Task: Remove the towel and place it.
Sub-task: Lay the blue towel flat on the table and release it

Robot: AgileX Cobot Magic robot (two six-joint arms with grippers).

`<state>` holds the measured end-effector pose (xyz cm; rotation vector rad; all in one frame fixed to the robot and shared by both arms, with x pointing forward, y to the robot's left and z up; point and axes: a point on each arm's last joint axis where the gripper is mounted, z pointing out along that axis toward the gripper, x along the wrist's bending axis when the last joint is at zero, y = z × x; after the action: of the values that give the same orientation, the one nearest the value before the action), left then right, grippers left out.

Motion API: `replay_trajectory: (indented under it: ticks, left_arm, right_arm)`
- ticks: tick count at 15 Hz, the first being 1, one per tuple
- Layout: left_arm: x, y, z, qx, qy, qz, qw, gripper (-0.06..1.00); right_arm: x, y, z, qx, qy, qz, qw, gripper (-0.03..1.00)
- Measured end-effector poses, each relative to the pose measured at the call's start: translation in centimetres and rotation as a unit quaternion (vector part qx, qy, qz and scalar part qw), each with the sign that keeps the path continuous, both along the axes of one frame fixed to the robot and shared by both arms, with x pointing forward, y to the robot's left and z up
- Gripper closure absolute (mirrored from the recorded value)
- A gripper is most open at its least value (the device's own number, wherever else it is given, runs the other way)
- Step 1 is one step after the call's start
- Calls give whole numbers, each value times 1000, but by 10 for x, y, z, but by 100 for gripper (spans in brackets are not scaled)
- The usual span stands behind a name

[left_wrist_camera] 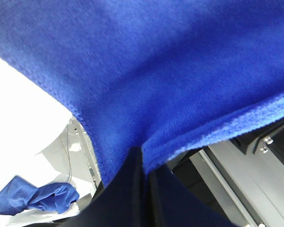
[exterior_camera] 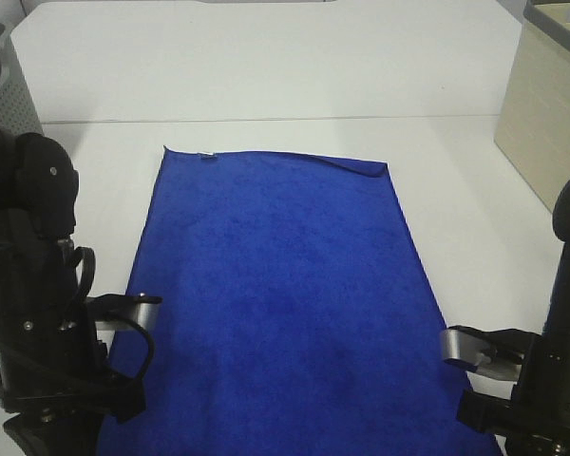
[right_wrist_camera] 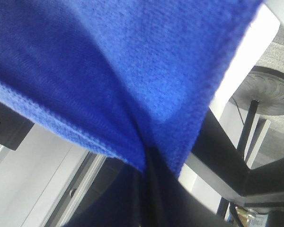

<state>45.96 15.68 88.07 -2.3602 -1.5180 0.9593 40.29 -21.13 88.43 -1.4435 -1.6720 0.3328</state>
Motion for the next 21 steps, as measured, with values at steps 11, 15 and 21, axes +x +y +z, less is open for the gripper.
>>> replay_trajectory:
  ticks: [11,15,21]
  left_arm:
    - [0,6,-7,15,-1,-51,999,88]
    - [0,9,-7,20,0,-65,998,80]
    - [0,8,-7,7,4,-57,998,72]
  right_arm:
    - [5,-3,-9,-7,10,30,999,97]
    - [4,-9,-11,-19,6,56,998,97]
    - [5,-8,-12,-19,-1,52,998,81]
